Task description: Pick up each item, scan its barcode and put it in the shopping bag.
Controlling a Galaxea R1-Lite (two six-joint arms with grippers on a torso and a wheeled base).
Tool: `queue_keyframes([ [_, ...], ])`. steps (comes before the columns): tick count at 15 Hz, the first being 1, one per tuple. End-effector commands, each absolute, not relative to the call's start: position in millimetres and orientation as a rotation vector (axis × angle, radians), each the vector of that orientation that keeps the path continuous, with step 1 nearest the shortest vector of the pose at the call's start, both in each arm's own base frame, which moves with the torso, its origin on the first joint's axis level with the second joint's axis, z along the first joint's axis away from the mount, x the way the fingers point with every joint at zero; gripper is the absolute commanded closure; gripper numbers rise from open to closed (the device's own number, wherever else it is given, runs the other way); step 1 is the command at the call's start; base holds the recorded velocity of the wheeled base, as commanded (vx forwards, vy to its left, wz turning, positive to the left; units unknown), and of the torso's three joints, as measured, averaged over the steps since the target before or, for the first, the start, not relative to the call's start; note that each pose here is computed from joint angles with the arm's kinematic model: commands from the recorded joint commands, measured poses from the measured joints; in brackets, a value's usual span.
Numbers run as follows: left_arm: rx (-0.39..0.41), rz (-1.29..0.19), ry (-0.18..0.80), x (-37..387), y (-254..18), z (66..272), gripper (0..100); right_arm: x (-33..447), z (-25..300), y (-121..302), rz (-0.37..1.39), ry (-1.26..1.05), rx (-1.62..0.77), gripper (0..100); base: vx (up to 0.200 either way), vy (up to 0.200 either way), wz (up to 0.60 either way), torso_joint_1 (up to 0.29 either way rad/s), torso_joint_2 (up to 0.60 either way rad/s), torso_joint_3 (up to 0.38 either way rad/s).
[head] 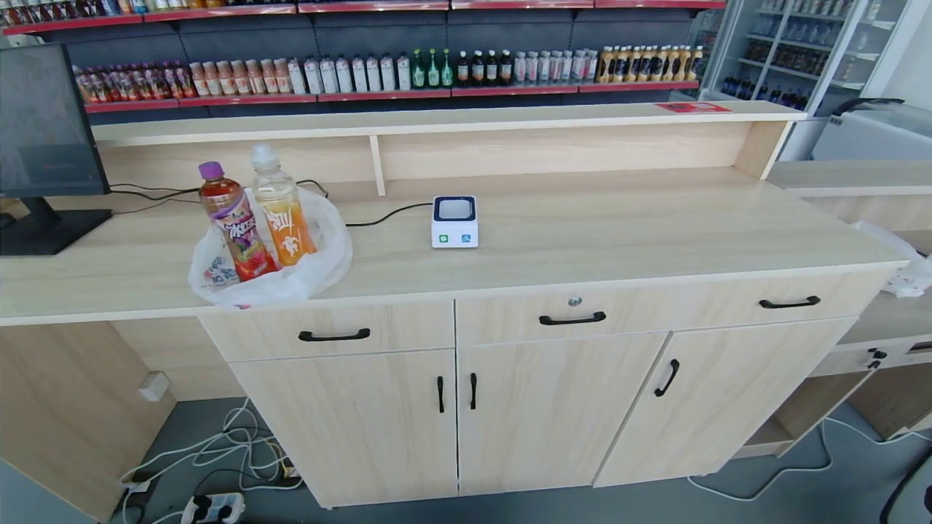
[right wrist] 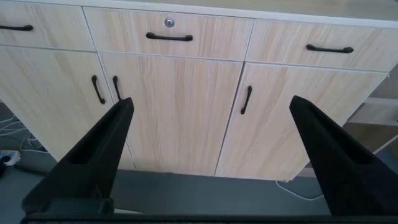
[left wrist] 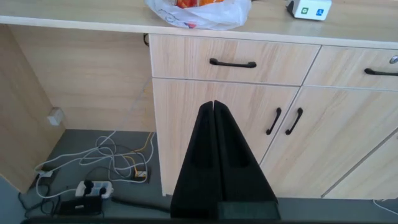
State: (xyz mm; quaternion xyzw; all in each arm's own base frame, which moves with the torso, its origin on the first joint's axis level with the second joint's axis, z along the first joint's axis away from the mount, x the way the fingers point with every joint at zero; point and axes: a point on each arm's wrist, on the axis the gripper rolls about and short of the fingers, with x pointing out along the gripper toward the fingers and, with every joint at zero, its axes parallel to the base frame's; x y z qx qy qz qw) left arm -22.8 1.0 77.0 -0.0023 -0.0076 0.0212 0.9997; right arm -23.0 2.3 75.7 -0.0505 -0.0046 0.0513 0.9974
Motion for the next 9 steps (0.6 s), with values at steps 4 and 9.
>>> queue_keyframes([
  [4, -0.003, 0.043, -0.014, -22.7, 1.0, 77.1, 100, -22.9, 75.8, 2.3, 0.104, -0.008, -0.1, 0, -0.1, 0.0, 0.0, 0.002, 0.0, 0.002],
  [9, -0.003, 0.043, -0.012, -22.7, 1.0, 76.9, 100, -22.9, 75.8, 2.3, 0.104, -0.008, -0.1, 0, 0.0, 0.0, 0.0, 0.0, 0.0, 0.0],
])
